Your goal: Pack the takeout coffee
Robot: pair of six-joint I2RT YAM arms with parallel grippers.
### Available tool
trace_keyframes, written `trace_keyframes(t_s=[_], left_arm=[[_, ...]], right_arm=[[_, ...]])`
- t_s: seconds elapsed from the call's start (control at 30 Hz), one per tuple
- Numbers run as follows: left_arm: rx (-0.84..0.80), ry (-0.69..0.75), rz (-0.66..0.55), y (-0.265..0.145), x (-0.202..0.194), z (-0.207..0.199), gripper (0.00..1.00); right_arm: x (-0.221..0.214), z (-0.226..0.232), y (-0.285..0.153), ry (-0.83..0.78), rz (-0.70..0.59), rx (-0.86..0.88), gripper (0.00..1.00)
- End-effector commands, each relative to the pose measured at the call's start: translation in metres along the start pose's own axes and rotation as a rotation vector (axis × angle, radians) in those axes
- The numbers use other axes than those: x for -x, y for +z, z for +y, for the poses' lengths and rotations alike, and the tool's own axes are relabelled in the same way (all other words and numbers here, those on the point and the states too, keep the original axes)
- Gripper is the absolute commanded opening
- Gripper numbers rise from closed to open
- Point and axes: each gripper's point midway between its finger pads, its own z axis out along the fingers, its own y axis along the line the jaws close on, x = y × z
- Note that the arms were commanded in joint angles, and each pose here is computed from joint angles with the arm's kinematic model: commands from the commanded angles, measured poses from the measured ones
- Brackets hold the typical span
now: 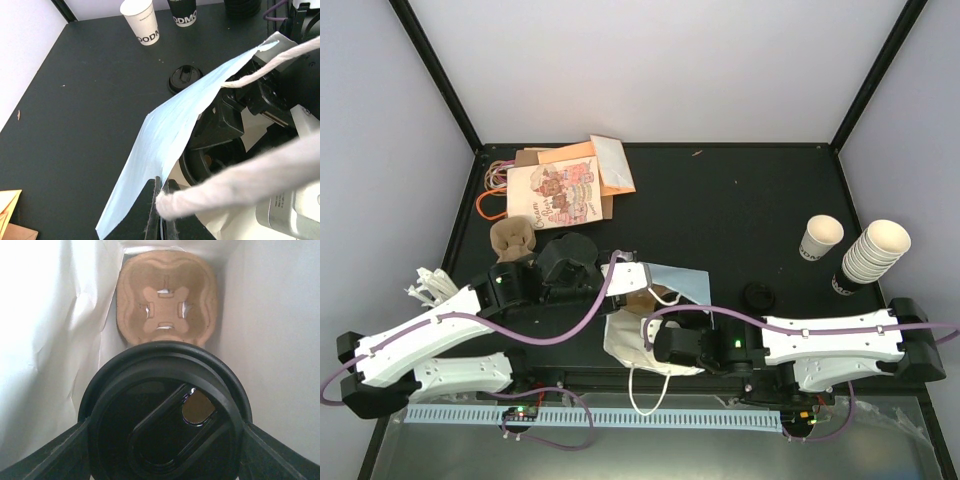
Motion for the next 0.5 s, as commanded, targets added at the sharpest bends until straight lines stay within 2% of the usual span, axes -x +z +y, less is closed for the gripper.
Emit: trace_keyframes(t_s=[0.0, 0.33, 0.47], left_arm=[[0.025, -0.02, -0.071, -0.011, 0.027, 0.007, 0.02], [0.034, -0.012, -0.127, -0.022, 0.045, 0.007, 0.01], [-0.002, -0.014, -0.126, -0.022, 0.046, 0.0, 0.02]], right_arm=[[-0.006, 0.008, 0.0, 0.008, 0.027, 0.053, 0.27], [-0.016, 0.013, 0.01, 0.008, 0.048, 0.024, 0.27], [-0.023, 0.003, 0.014, 0.014, 0.081, -0.052, 0.24]])
